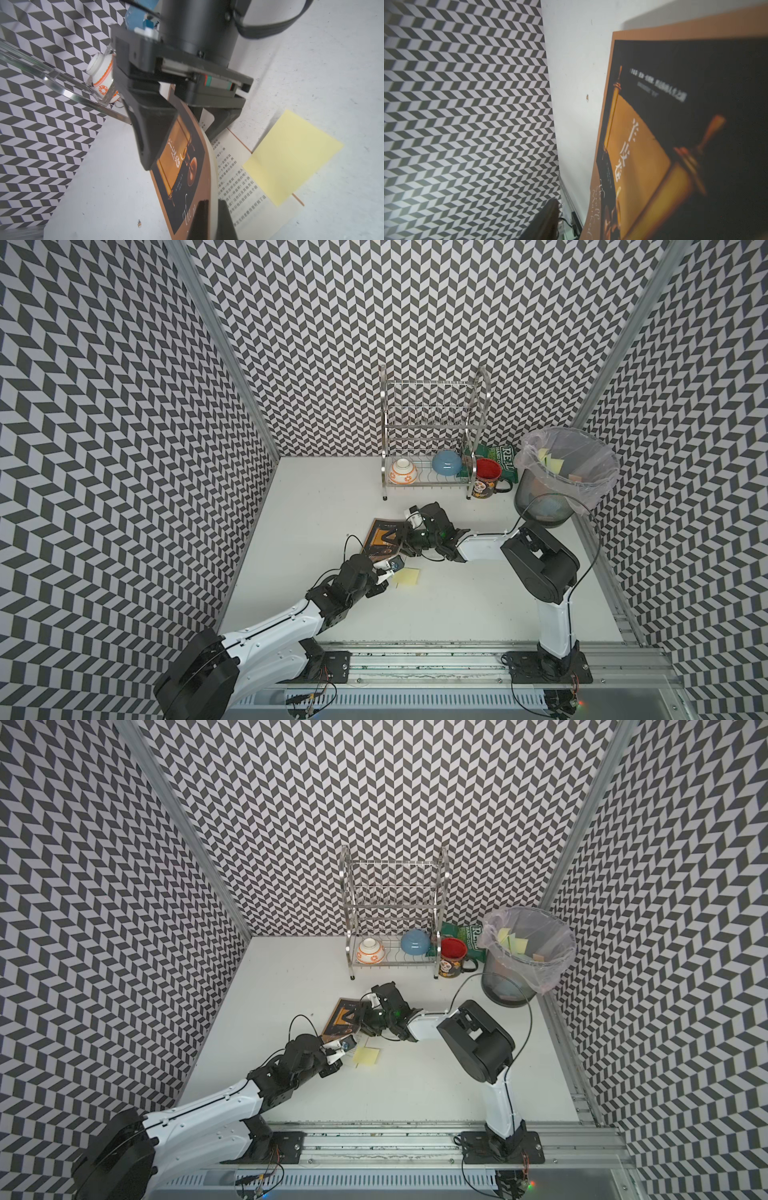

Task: Peel off the used sticky note
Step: Open the book at the center of the board, then tear off the note from the book.

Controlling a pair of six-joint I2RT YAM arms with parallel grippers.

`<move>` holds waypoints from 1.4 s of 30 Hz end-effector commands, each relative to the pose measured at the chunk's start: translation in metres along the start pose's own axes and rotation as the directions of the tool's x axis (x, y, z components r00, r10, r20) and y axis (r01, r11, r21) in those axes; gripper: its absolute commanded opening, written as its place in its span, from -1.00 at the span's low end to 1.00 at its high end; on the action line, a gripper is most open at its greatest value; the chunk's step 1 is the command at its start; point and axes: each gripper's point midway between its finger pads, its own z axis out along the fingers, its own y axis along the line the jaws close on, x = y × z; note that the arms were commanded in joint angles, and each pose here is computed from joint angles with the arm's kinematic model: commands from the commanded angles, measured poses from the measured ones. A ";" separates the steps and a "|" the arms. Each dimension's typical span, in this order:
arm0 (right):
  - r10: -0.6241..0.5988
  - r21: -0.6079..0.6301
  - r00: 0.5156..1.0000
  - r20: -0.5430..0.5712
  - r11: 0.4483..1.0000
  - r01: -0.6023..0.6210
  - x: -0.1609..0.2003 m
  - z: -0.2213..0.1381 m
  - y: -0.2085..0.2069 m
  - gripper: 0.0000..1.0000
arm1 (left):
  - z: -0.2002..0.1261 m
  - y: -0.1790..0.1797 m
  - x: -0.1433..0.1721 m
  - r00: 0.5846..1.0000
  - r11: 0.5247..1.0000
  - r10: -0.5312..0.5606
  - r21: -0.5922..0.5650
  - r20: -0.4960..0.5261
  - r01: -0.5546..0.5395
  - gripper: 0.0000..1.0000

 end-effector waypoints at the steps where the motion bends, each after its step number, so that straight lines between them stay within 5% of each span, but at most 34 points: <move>1: -0.104 -0.046 0.993 0.057 0.993 0.107 -0.017 -0.032 0.022 0.40 | -0.002 -0.002 -0.004 0.999 0.998 -0.048 0.040 0.022 0.047 -1.00; 5: -0.149 -0.016 0.985 0.086 0.988 0.151 -0.019 -0.067 0.010 0.65 | -0.005 0.003 -0.008 0.995 0.994 -0.095 0.066 0.042 0.092 -1.00; 14: -0.191 0.084 0.978 0.087 0.979 0.184 0.033 -0.112 -0.025 0.63 | -0.011 0.016 -0.012 0.979 0.977 -0.188 0.119 0.078 0.178 -1.00; 21: -0.184 0.111 0.983 0.003 0.977 0.182 0.088 -0.092 -0.045 0.57 | -0.018 0.026 -0.021 0.965 0.963 -0.239 0.158 0.111 0.220 -1.00; 42: -0.057 0.022 0.997 -0.058 0.998 0.058 0.123 -0.037 -0.059 0.27 | -0.029 0.055 -0.001 0.896 0.885 -0.428 0.257 0.123 0.388 -1.00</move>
